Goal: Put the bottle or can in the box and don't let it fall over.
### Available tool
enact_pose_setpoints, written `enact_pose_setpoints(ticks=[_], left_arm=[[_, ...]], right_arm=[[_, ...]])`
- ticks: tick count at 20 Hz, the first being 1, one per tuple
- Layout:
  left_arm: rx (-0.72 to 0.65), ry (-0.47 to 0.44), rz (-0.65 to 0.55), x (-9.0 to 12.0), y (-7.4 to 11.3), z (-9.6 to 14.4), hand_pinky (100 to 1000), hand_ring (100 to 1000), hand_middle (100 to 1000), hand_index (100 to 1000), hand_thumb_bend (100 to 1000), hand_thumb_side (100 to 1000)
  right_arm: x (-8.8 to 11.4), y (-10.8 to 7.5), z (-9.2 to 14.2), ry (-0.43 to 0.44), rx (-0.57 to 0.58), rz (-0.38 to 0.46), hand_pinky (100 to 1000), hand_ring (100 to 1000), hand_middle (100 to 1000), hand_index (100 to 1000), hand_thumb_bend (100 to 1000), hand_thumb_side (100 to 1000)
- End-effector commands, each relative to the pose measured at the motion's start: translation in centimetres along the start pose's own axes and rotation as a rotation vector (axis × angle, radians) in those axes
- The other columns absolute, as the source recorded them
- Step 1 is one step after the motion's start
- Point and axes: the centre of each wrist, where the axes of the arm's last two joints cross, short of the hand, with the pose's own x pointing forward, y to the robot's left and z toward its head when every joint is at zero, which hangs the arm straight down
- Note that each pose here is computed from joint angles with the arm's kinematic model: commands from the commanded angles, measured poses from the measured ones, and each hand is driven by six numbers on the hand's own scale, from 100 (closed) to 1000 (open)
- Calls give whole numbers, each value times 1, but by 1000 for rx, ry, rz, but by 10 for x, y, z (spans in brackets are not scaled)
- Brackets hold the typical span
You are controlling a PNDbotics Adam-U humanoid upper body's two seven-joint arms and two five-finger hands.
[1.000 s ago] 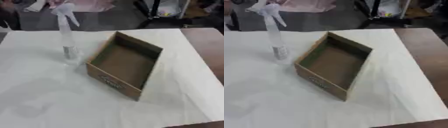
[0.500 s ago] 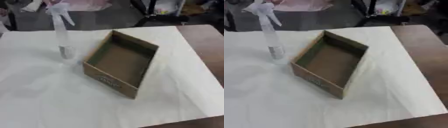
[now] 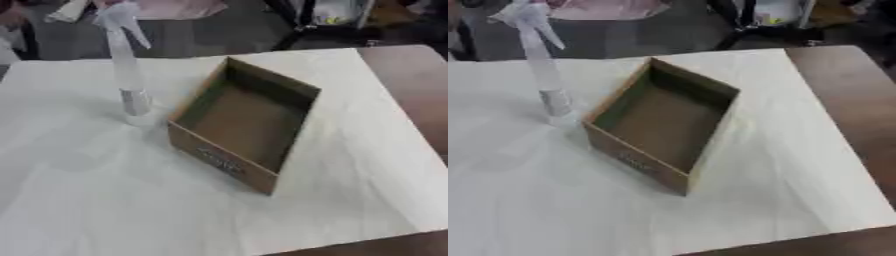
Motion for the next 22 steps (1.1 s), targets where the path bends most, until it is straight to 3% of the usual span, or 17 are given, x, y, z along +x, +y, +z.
enact_pose_setpoints(ticks=[1, 12, 22], left_arm=[[-84, -79, -100, 0, 10, -8, 750, 857, 770, 926, 100, 749], [-111, -90, -112, -12, 4, -52, 761, 867, 780, 929, 100, 754], [-122, -129, -109, -18, -4, -61, 775, 902, 804, 959, 100, 814]], right_arm=[[10, -6, -10, -30, 30, 33, 796, 1000, 772, 894, 100, 351], [9, -2, -11, -29, 48, 18, 796, 1000, 772, 895, 100, 363], [9, 0, -13, -33, 59, 10, 796, 1000, 773, 895, 100, 372]])
